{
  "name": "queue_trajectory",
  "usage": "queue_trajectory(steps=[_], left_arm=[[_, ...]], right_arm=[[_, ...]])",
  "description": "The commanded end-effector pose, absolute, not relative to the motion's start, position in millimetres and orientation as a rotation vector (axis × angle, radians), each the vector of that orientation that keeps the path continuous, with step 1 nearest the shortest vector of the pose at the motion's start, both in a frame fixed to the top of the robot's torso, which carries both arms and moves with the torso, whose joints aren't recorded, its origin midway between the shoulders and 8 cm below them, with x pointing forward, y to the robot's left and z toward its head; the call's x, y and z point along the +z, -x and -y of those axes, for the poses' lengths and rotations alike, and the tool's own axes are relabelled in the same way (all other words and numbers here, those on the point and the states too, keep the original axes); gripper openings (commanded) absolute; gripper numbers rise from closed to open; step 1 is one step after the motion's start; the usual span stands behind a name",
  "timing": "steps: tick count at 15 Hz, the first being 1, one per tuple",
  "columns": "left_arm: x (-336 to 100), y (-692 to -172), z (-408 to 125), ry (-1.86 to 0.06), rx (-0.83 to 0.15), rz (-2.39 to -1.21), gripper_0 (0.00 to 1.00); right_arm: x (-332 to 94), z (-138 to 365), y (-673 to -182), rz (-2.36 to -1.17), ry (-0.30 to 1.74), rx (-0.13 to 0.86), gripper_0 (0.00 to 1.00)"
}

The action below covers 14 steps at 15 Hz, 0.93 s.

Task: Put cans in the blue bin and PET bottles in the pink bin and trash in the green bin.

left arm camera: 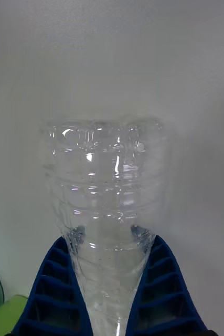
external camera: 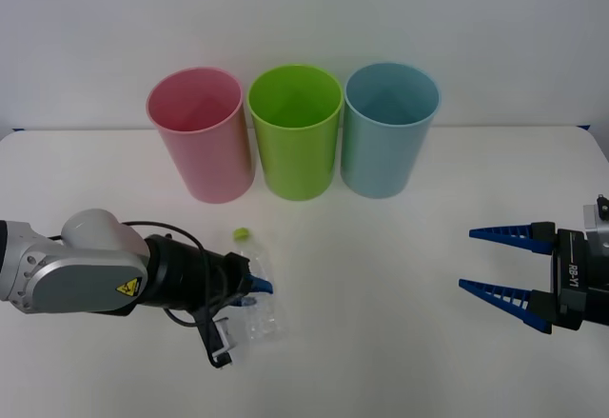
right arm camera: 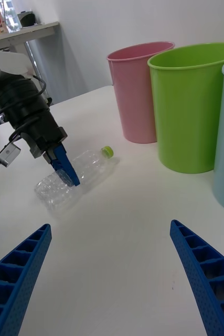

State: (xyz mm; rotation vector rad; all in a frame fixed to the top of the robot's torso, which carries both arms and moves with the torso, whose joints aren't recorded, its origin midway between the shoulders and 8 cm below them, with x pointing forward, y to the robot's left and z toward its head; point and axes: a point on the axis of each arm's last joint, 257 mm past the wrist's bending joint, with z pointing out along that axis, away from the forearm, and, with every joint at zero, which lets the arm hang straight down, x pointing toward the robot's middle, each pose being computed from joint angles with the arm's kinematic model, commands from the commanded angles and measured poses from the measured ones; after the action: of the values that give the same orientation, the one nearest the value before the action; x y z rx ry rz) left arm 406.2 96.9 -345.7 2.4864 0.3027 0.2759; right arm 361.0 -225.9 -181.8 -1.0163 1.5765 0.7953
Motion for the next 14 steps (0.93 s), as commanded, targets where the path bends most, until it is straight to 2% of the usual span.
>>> queue_trajectory(steps=[1, 3, 7, 12, 14], left_arm=[[-340, -410, -95, -2.453, 0.284, -0.337, 0.01], [-335, -409, -97, -2.423, 0.261, -0.41, 0.0], [-325, -400, -115, -2.323, 0.13, -0.762, 0.0], [-315, -364, -128, -2.122, -0.098, -1.198, 0.0], [-302, -347, -121, -1.991, -0.227, -1.376, 0.0]], right_arm=[[-182, 226, -361, -1.577, 1.016, 0.795, 0.78], [-182, 226, -361, -1.577, 1.016, 0.795, 0.78], [-182, 226, -361, -1.577, 1.016, 0.795, 0.78], [-182, 226, -361, -1.577, 1.016, 0.795, 0.78], [-182, 226, -361, -1.577, 1.016, 0.795, 0.78]])
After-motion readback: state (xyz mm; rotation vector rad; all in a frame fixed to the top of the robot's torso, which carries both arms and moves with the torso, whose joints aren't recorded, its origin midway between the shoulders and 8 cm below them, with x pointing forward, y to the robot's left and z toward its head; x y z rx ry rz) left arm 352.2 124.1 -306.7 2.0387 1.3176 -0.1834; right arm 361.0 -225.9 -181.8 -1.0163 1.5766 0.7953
